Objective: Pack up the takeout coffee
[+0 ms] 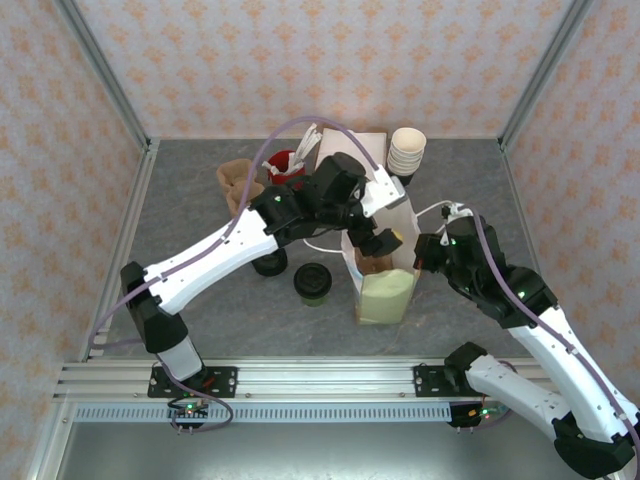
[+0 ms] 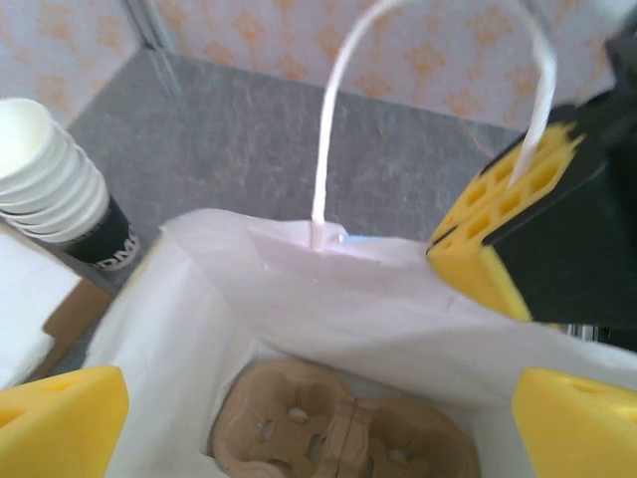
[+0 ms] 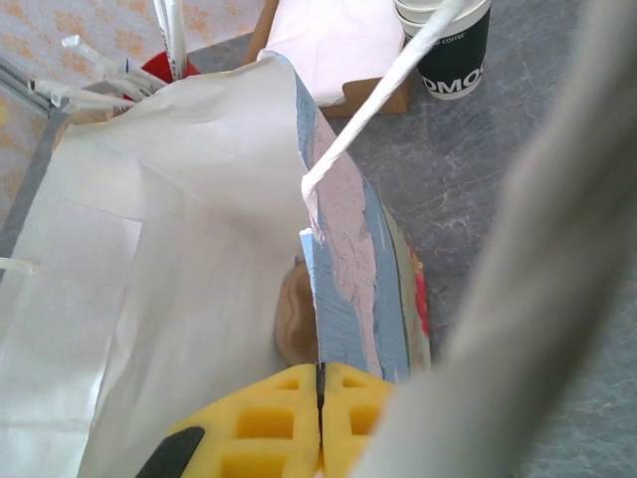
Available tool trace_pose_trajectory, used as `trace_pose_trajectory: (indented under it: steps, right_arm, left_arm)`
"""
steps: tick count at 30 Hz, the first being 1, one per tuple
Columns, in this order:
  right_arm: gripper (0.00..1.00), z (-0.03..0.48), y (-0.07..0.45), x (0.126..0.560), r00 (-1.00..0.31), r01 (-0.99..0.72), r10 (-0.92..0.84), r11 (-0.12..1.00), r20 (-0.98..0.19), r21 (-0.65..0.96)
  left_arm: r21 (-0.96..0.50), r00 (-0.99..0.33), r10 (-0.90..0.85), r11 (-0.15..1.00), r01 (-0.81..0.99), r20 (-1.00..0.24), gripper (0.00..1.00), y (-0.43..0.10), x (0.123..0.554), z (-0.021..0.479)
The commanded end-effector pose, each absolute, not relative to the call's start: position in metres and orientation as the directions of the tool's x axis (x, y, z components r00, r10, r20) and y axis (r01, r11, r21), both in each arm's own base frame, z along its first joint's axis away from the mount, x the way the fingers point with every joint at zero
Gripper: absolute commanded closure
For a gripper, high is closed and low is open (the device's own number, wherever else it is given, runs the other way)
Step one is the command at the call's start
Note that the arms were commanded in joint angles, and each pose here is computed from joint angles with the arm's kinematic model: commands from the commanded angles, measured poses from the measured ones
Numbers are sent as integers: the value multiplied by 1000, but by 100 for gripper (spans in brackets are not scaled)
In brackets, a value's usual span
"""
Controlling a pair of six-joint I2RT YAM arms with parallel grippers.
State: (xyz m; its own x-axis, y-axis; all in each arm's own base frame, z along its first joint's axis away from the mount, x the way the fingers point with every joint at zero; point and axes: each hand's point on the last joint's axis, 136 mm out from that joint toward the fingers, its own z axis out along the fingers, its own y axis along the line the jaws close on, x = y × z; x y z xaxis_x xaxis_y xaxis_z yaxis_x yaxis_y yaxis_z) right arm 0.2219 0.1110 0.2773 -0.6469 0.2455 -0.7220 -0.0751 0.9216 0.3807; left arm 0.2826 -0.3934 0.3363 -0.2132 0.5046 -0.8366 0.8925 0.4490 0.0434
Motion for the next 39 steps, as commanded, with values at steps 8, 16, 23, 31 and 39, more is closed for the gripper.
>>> trace_pose_trajectory:
  steps: [8, 16, 23, 31, 39]
  right_arm:
    - [92, 288, 108, 238, -581, 21, 386, 887, -716, 461]
    - [43, 304, 100, 232, -571, 23, 375, 897, -730, 442]
    - [28, 335, 57, 213, -524, 101, 306, 949, -795, 299]
    - [24, 377, 59, 210, -520, 37, 240, 965, -820, 259]
    - [26, 393, 100, 259, -575, -93, 21, 992, -818, 91]
  left_arm:
    - [-20, -282, 265, 695, 719, -922, 1, -315, 290, 432]
    - [-39, -323, 211, 782, 622, -923, 0, -265, 272, 430]
    - [-55, -357, 181, 827, 559, -917, 0, -220, 247, 419]
    - [-61, -382, 162, 859, 509, -910, 0, -178, 222, 402]
    - [-53, -405, 170, 874, 483, -899, 0, -178, 230, 381]
